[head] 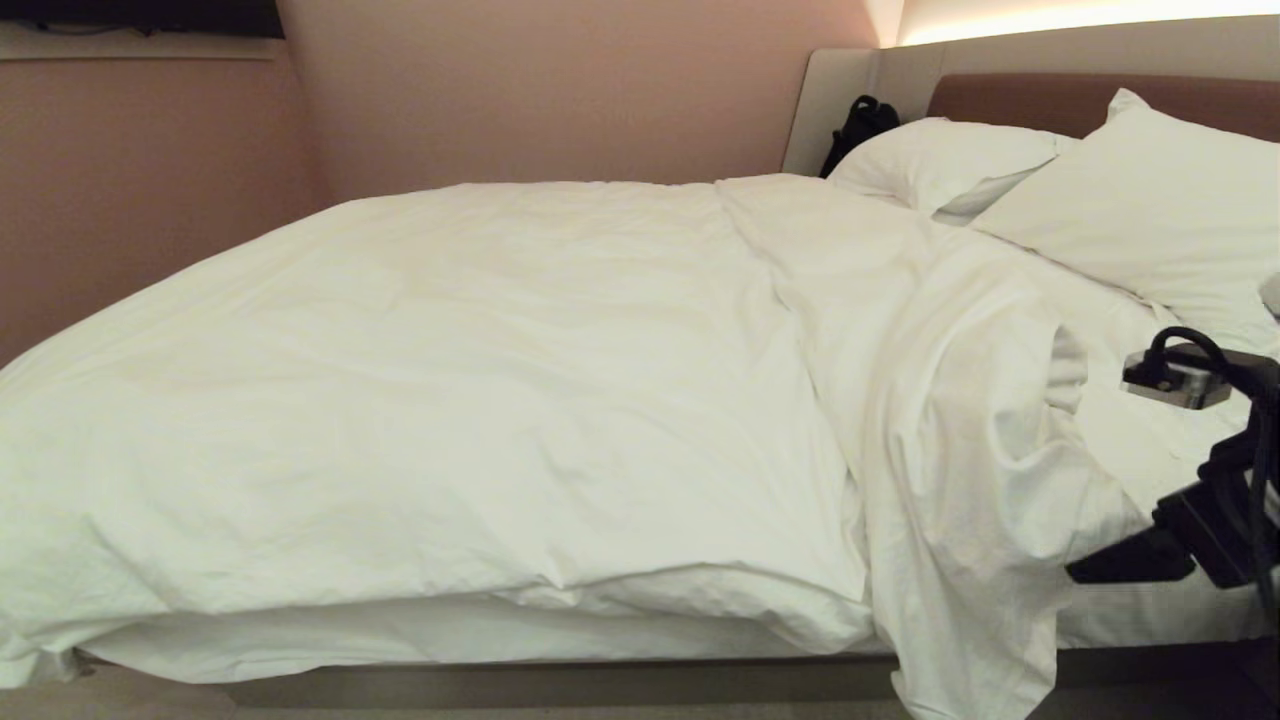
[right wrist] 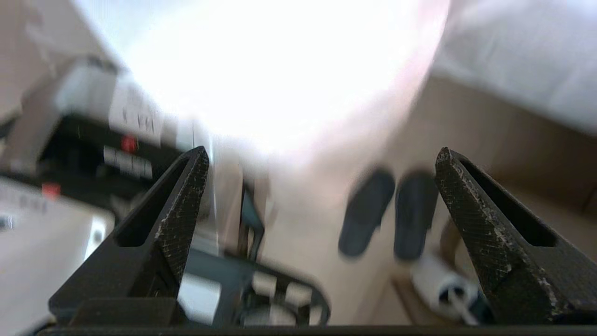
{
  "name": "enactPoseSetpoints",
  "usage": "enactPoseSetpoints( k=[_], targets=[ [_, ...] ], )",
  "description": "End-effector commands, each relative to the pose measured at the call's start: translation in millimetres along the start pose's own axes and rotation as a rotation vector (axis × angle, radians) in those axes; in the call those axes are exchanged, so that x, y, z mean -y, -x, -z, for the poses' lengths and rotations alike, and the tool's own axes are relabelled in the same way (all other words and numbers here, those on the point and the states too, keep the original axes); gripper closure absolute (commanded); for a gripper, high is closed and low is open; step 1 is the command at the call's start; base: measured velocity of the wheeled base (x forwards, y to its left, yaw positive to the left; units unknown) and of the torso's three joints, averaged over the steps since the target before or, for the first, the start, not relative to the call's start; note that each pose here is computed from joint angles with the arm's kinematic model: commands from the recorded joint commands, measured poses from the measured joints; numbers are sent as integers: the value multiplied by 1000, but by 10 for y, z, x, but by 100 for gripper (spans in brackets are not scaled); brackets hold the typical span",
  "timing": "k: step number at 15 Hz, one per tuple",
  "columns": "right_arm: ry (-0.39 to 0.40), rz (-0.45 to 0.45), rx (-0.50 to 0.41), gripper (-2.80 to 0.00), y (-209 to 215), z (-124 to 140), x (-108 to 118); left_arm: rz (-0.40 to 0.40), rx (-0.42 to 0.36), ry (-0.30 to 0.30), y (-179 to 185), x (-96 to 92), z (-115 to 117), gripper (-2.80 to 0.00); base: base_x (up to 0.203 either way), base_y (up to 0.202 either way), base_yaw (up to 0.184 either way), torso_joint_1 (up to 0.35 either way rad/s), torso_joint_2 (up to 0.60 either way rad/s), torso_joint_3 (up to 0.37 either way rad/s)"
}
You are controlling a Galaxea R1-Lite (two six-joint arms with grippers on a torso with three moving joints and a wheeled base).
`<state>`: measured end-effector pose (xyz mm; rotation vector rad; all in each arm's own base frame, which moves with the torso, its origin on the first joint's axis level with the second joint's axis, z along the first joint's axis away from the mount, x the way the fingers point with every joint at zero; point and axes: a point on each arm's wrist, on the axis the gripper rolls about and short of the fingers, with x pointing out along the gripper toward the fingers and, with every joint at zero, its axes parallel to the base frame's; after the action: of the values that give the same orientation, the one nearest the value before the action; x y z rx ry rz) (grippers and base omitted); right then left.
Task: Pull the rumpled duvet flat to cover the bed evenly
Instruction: Flatten the corners of the folded blanket
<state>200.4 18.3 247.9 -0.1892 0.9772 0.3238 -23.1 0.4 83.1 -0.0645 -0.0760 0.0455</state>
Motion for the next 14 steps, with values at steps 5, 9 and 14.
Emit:
enactPoseSetpoints(
  k=[5,9,14],
  targets=[
    [15,1,106,-280,-323,-286,111,-1,-1,1,-1,0,-1,0,0,0,0,0,0,0],
    [2,-15,64,-280,-478,-317,140,-1,0,1,-1,0,-1,0,0,0,0,0,0,0],
    [5,-65,95,0,-389,-292,108,-1,1,1,0,0,-1,0,0,0,0,0,0,0]
  ],
)
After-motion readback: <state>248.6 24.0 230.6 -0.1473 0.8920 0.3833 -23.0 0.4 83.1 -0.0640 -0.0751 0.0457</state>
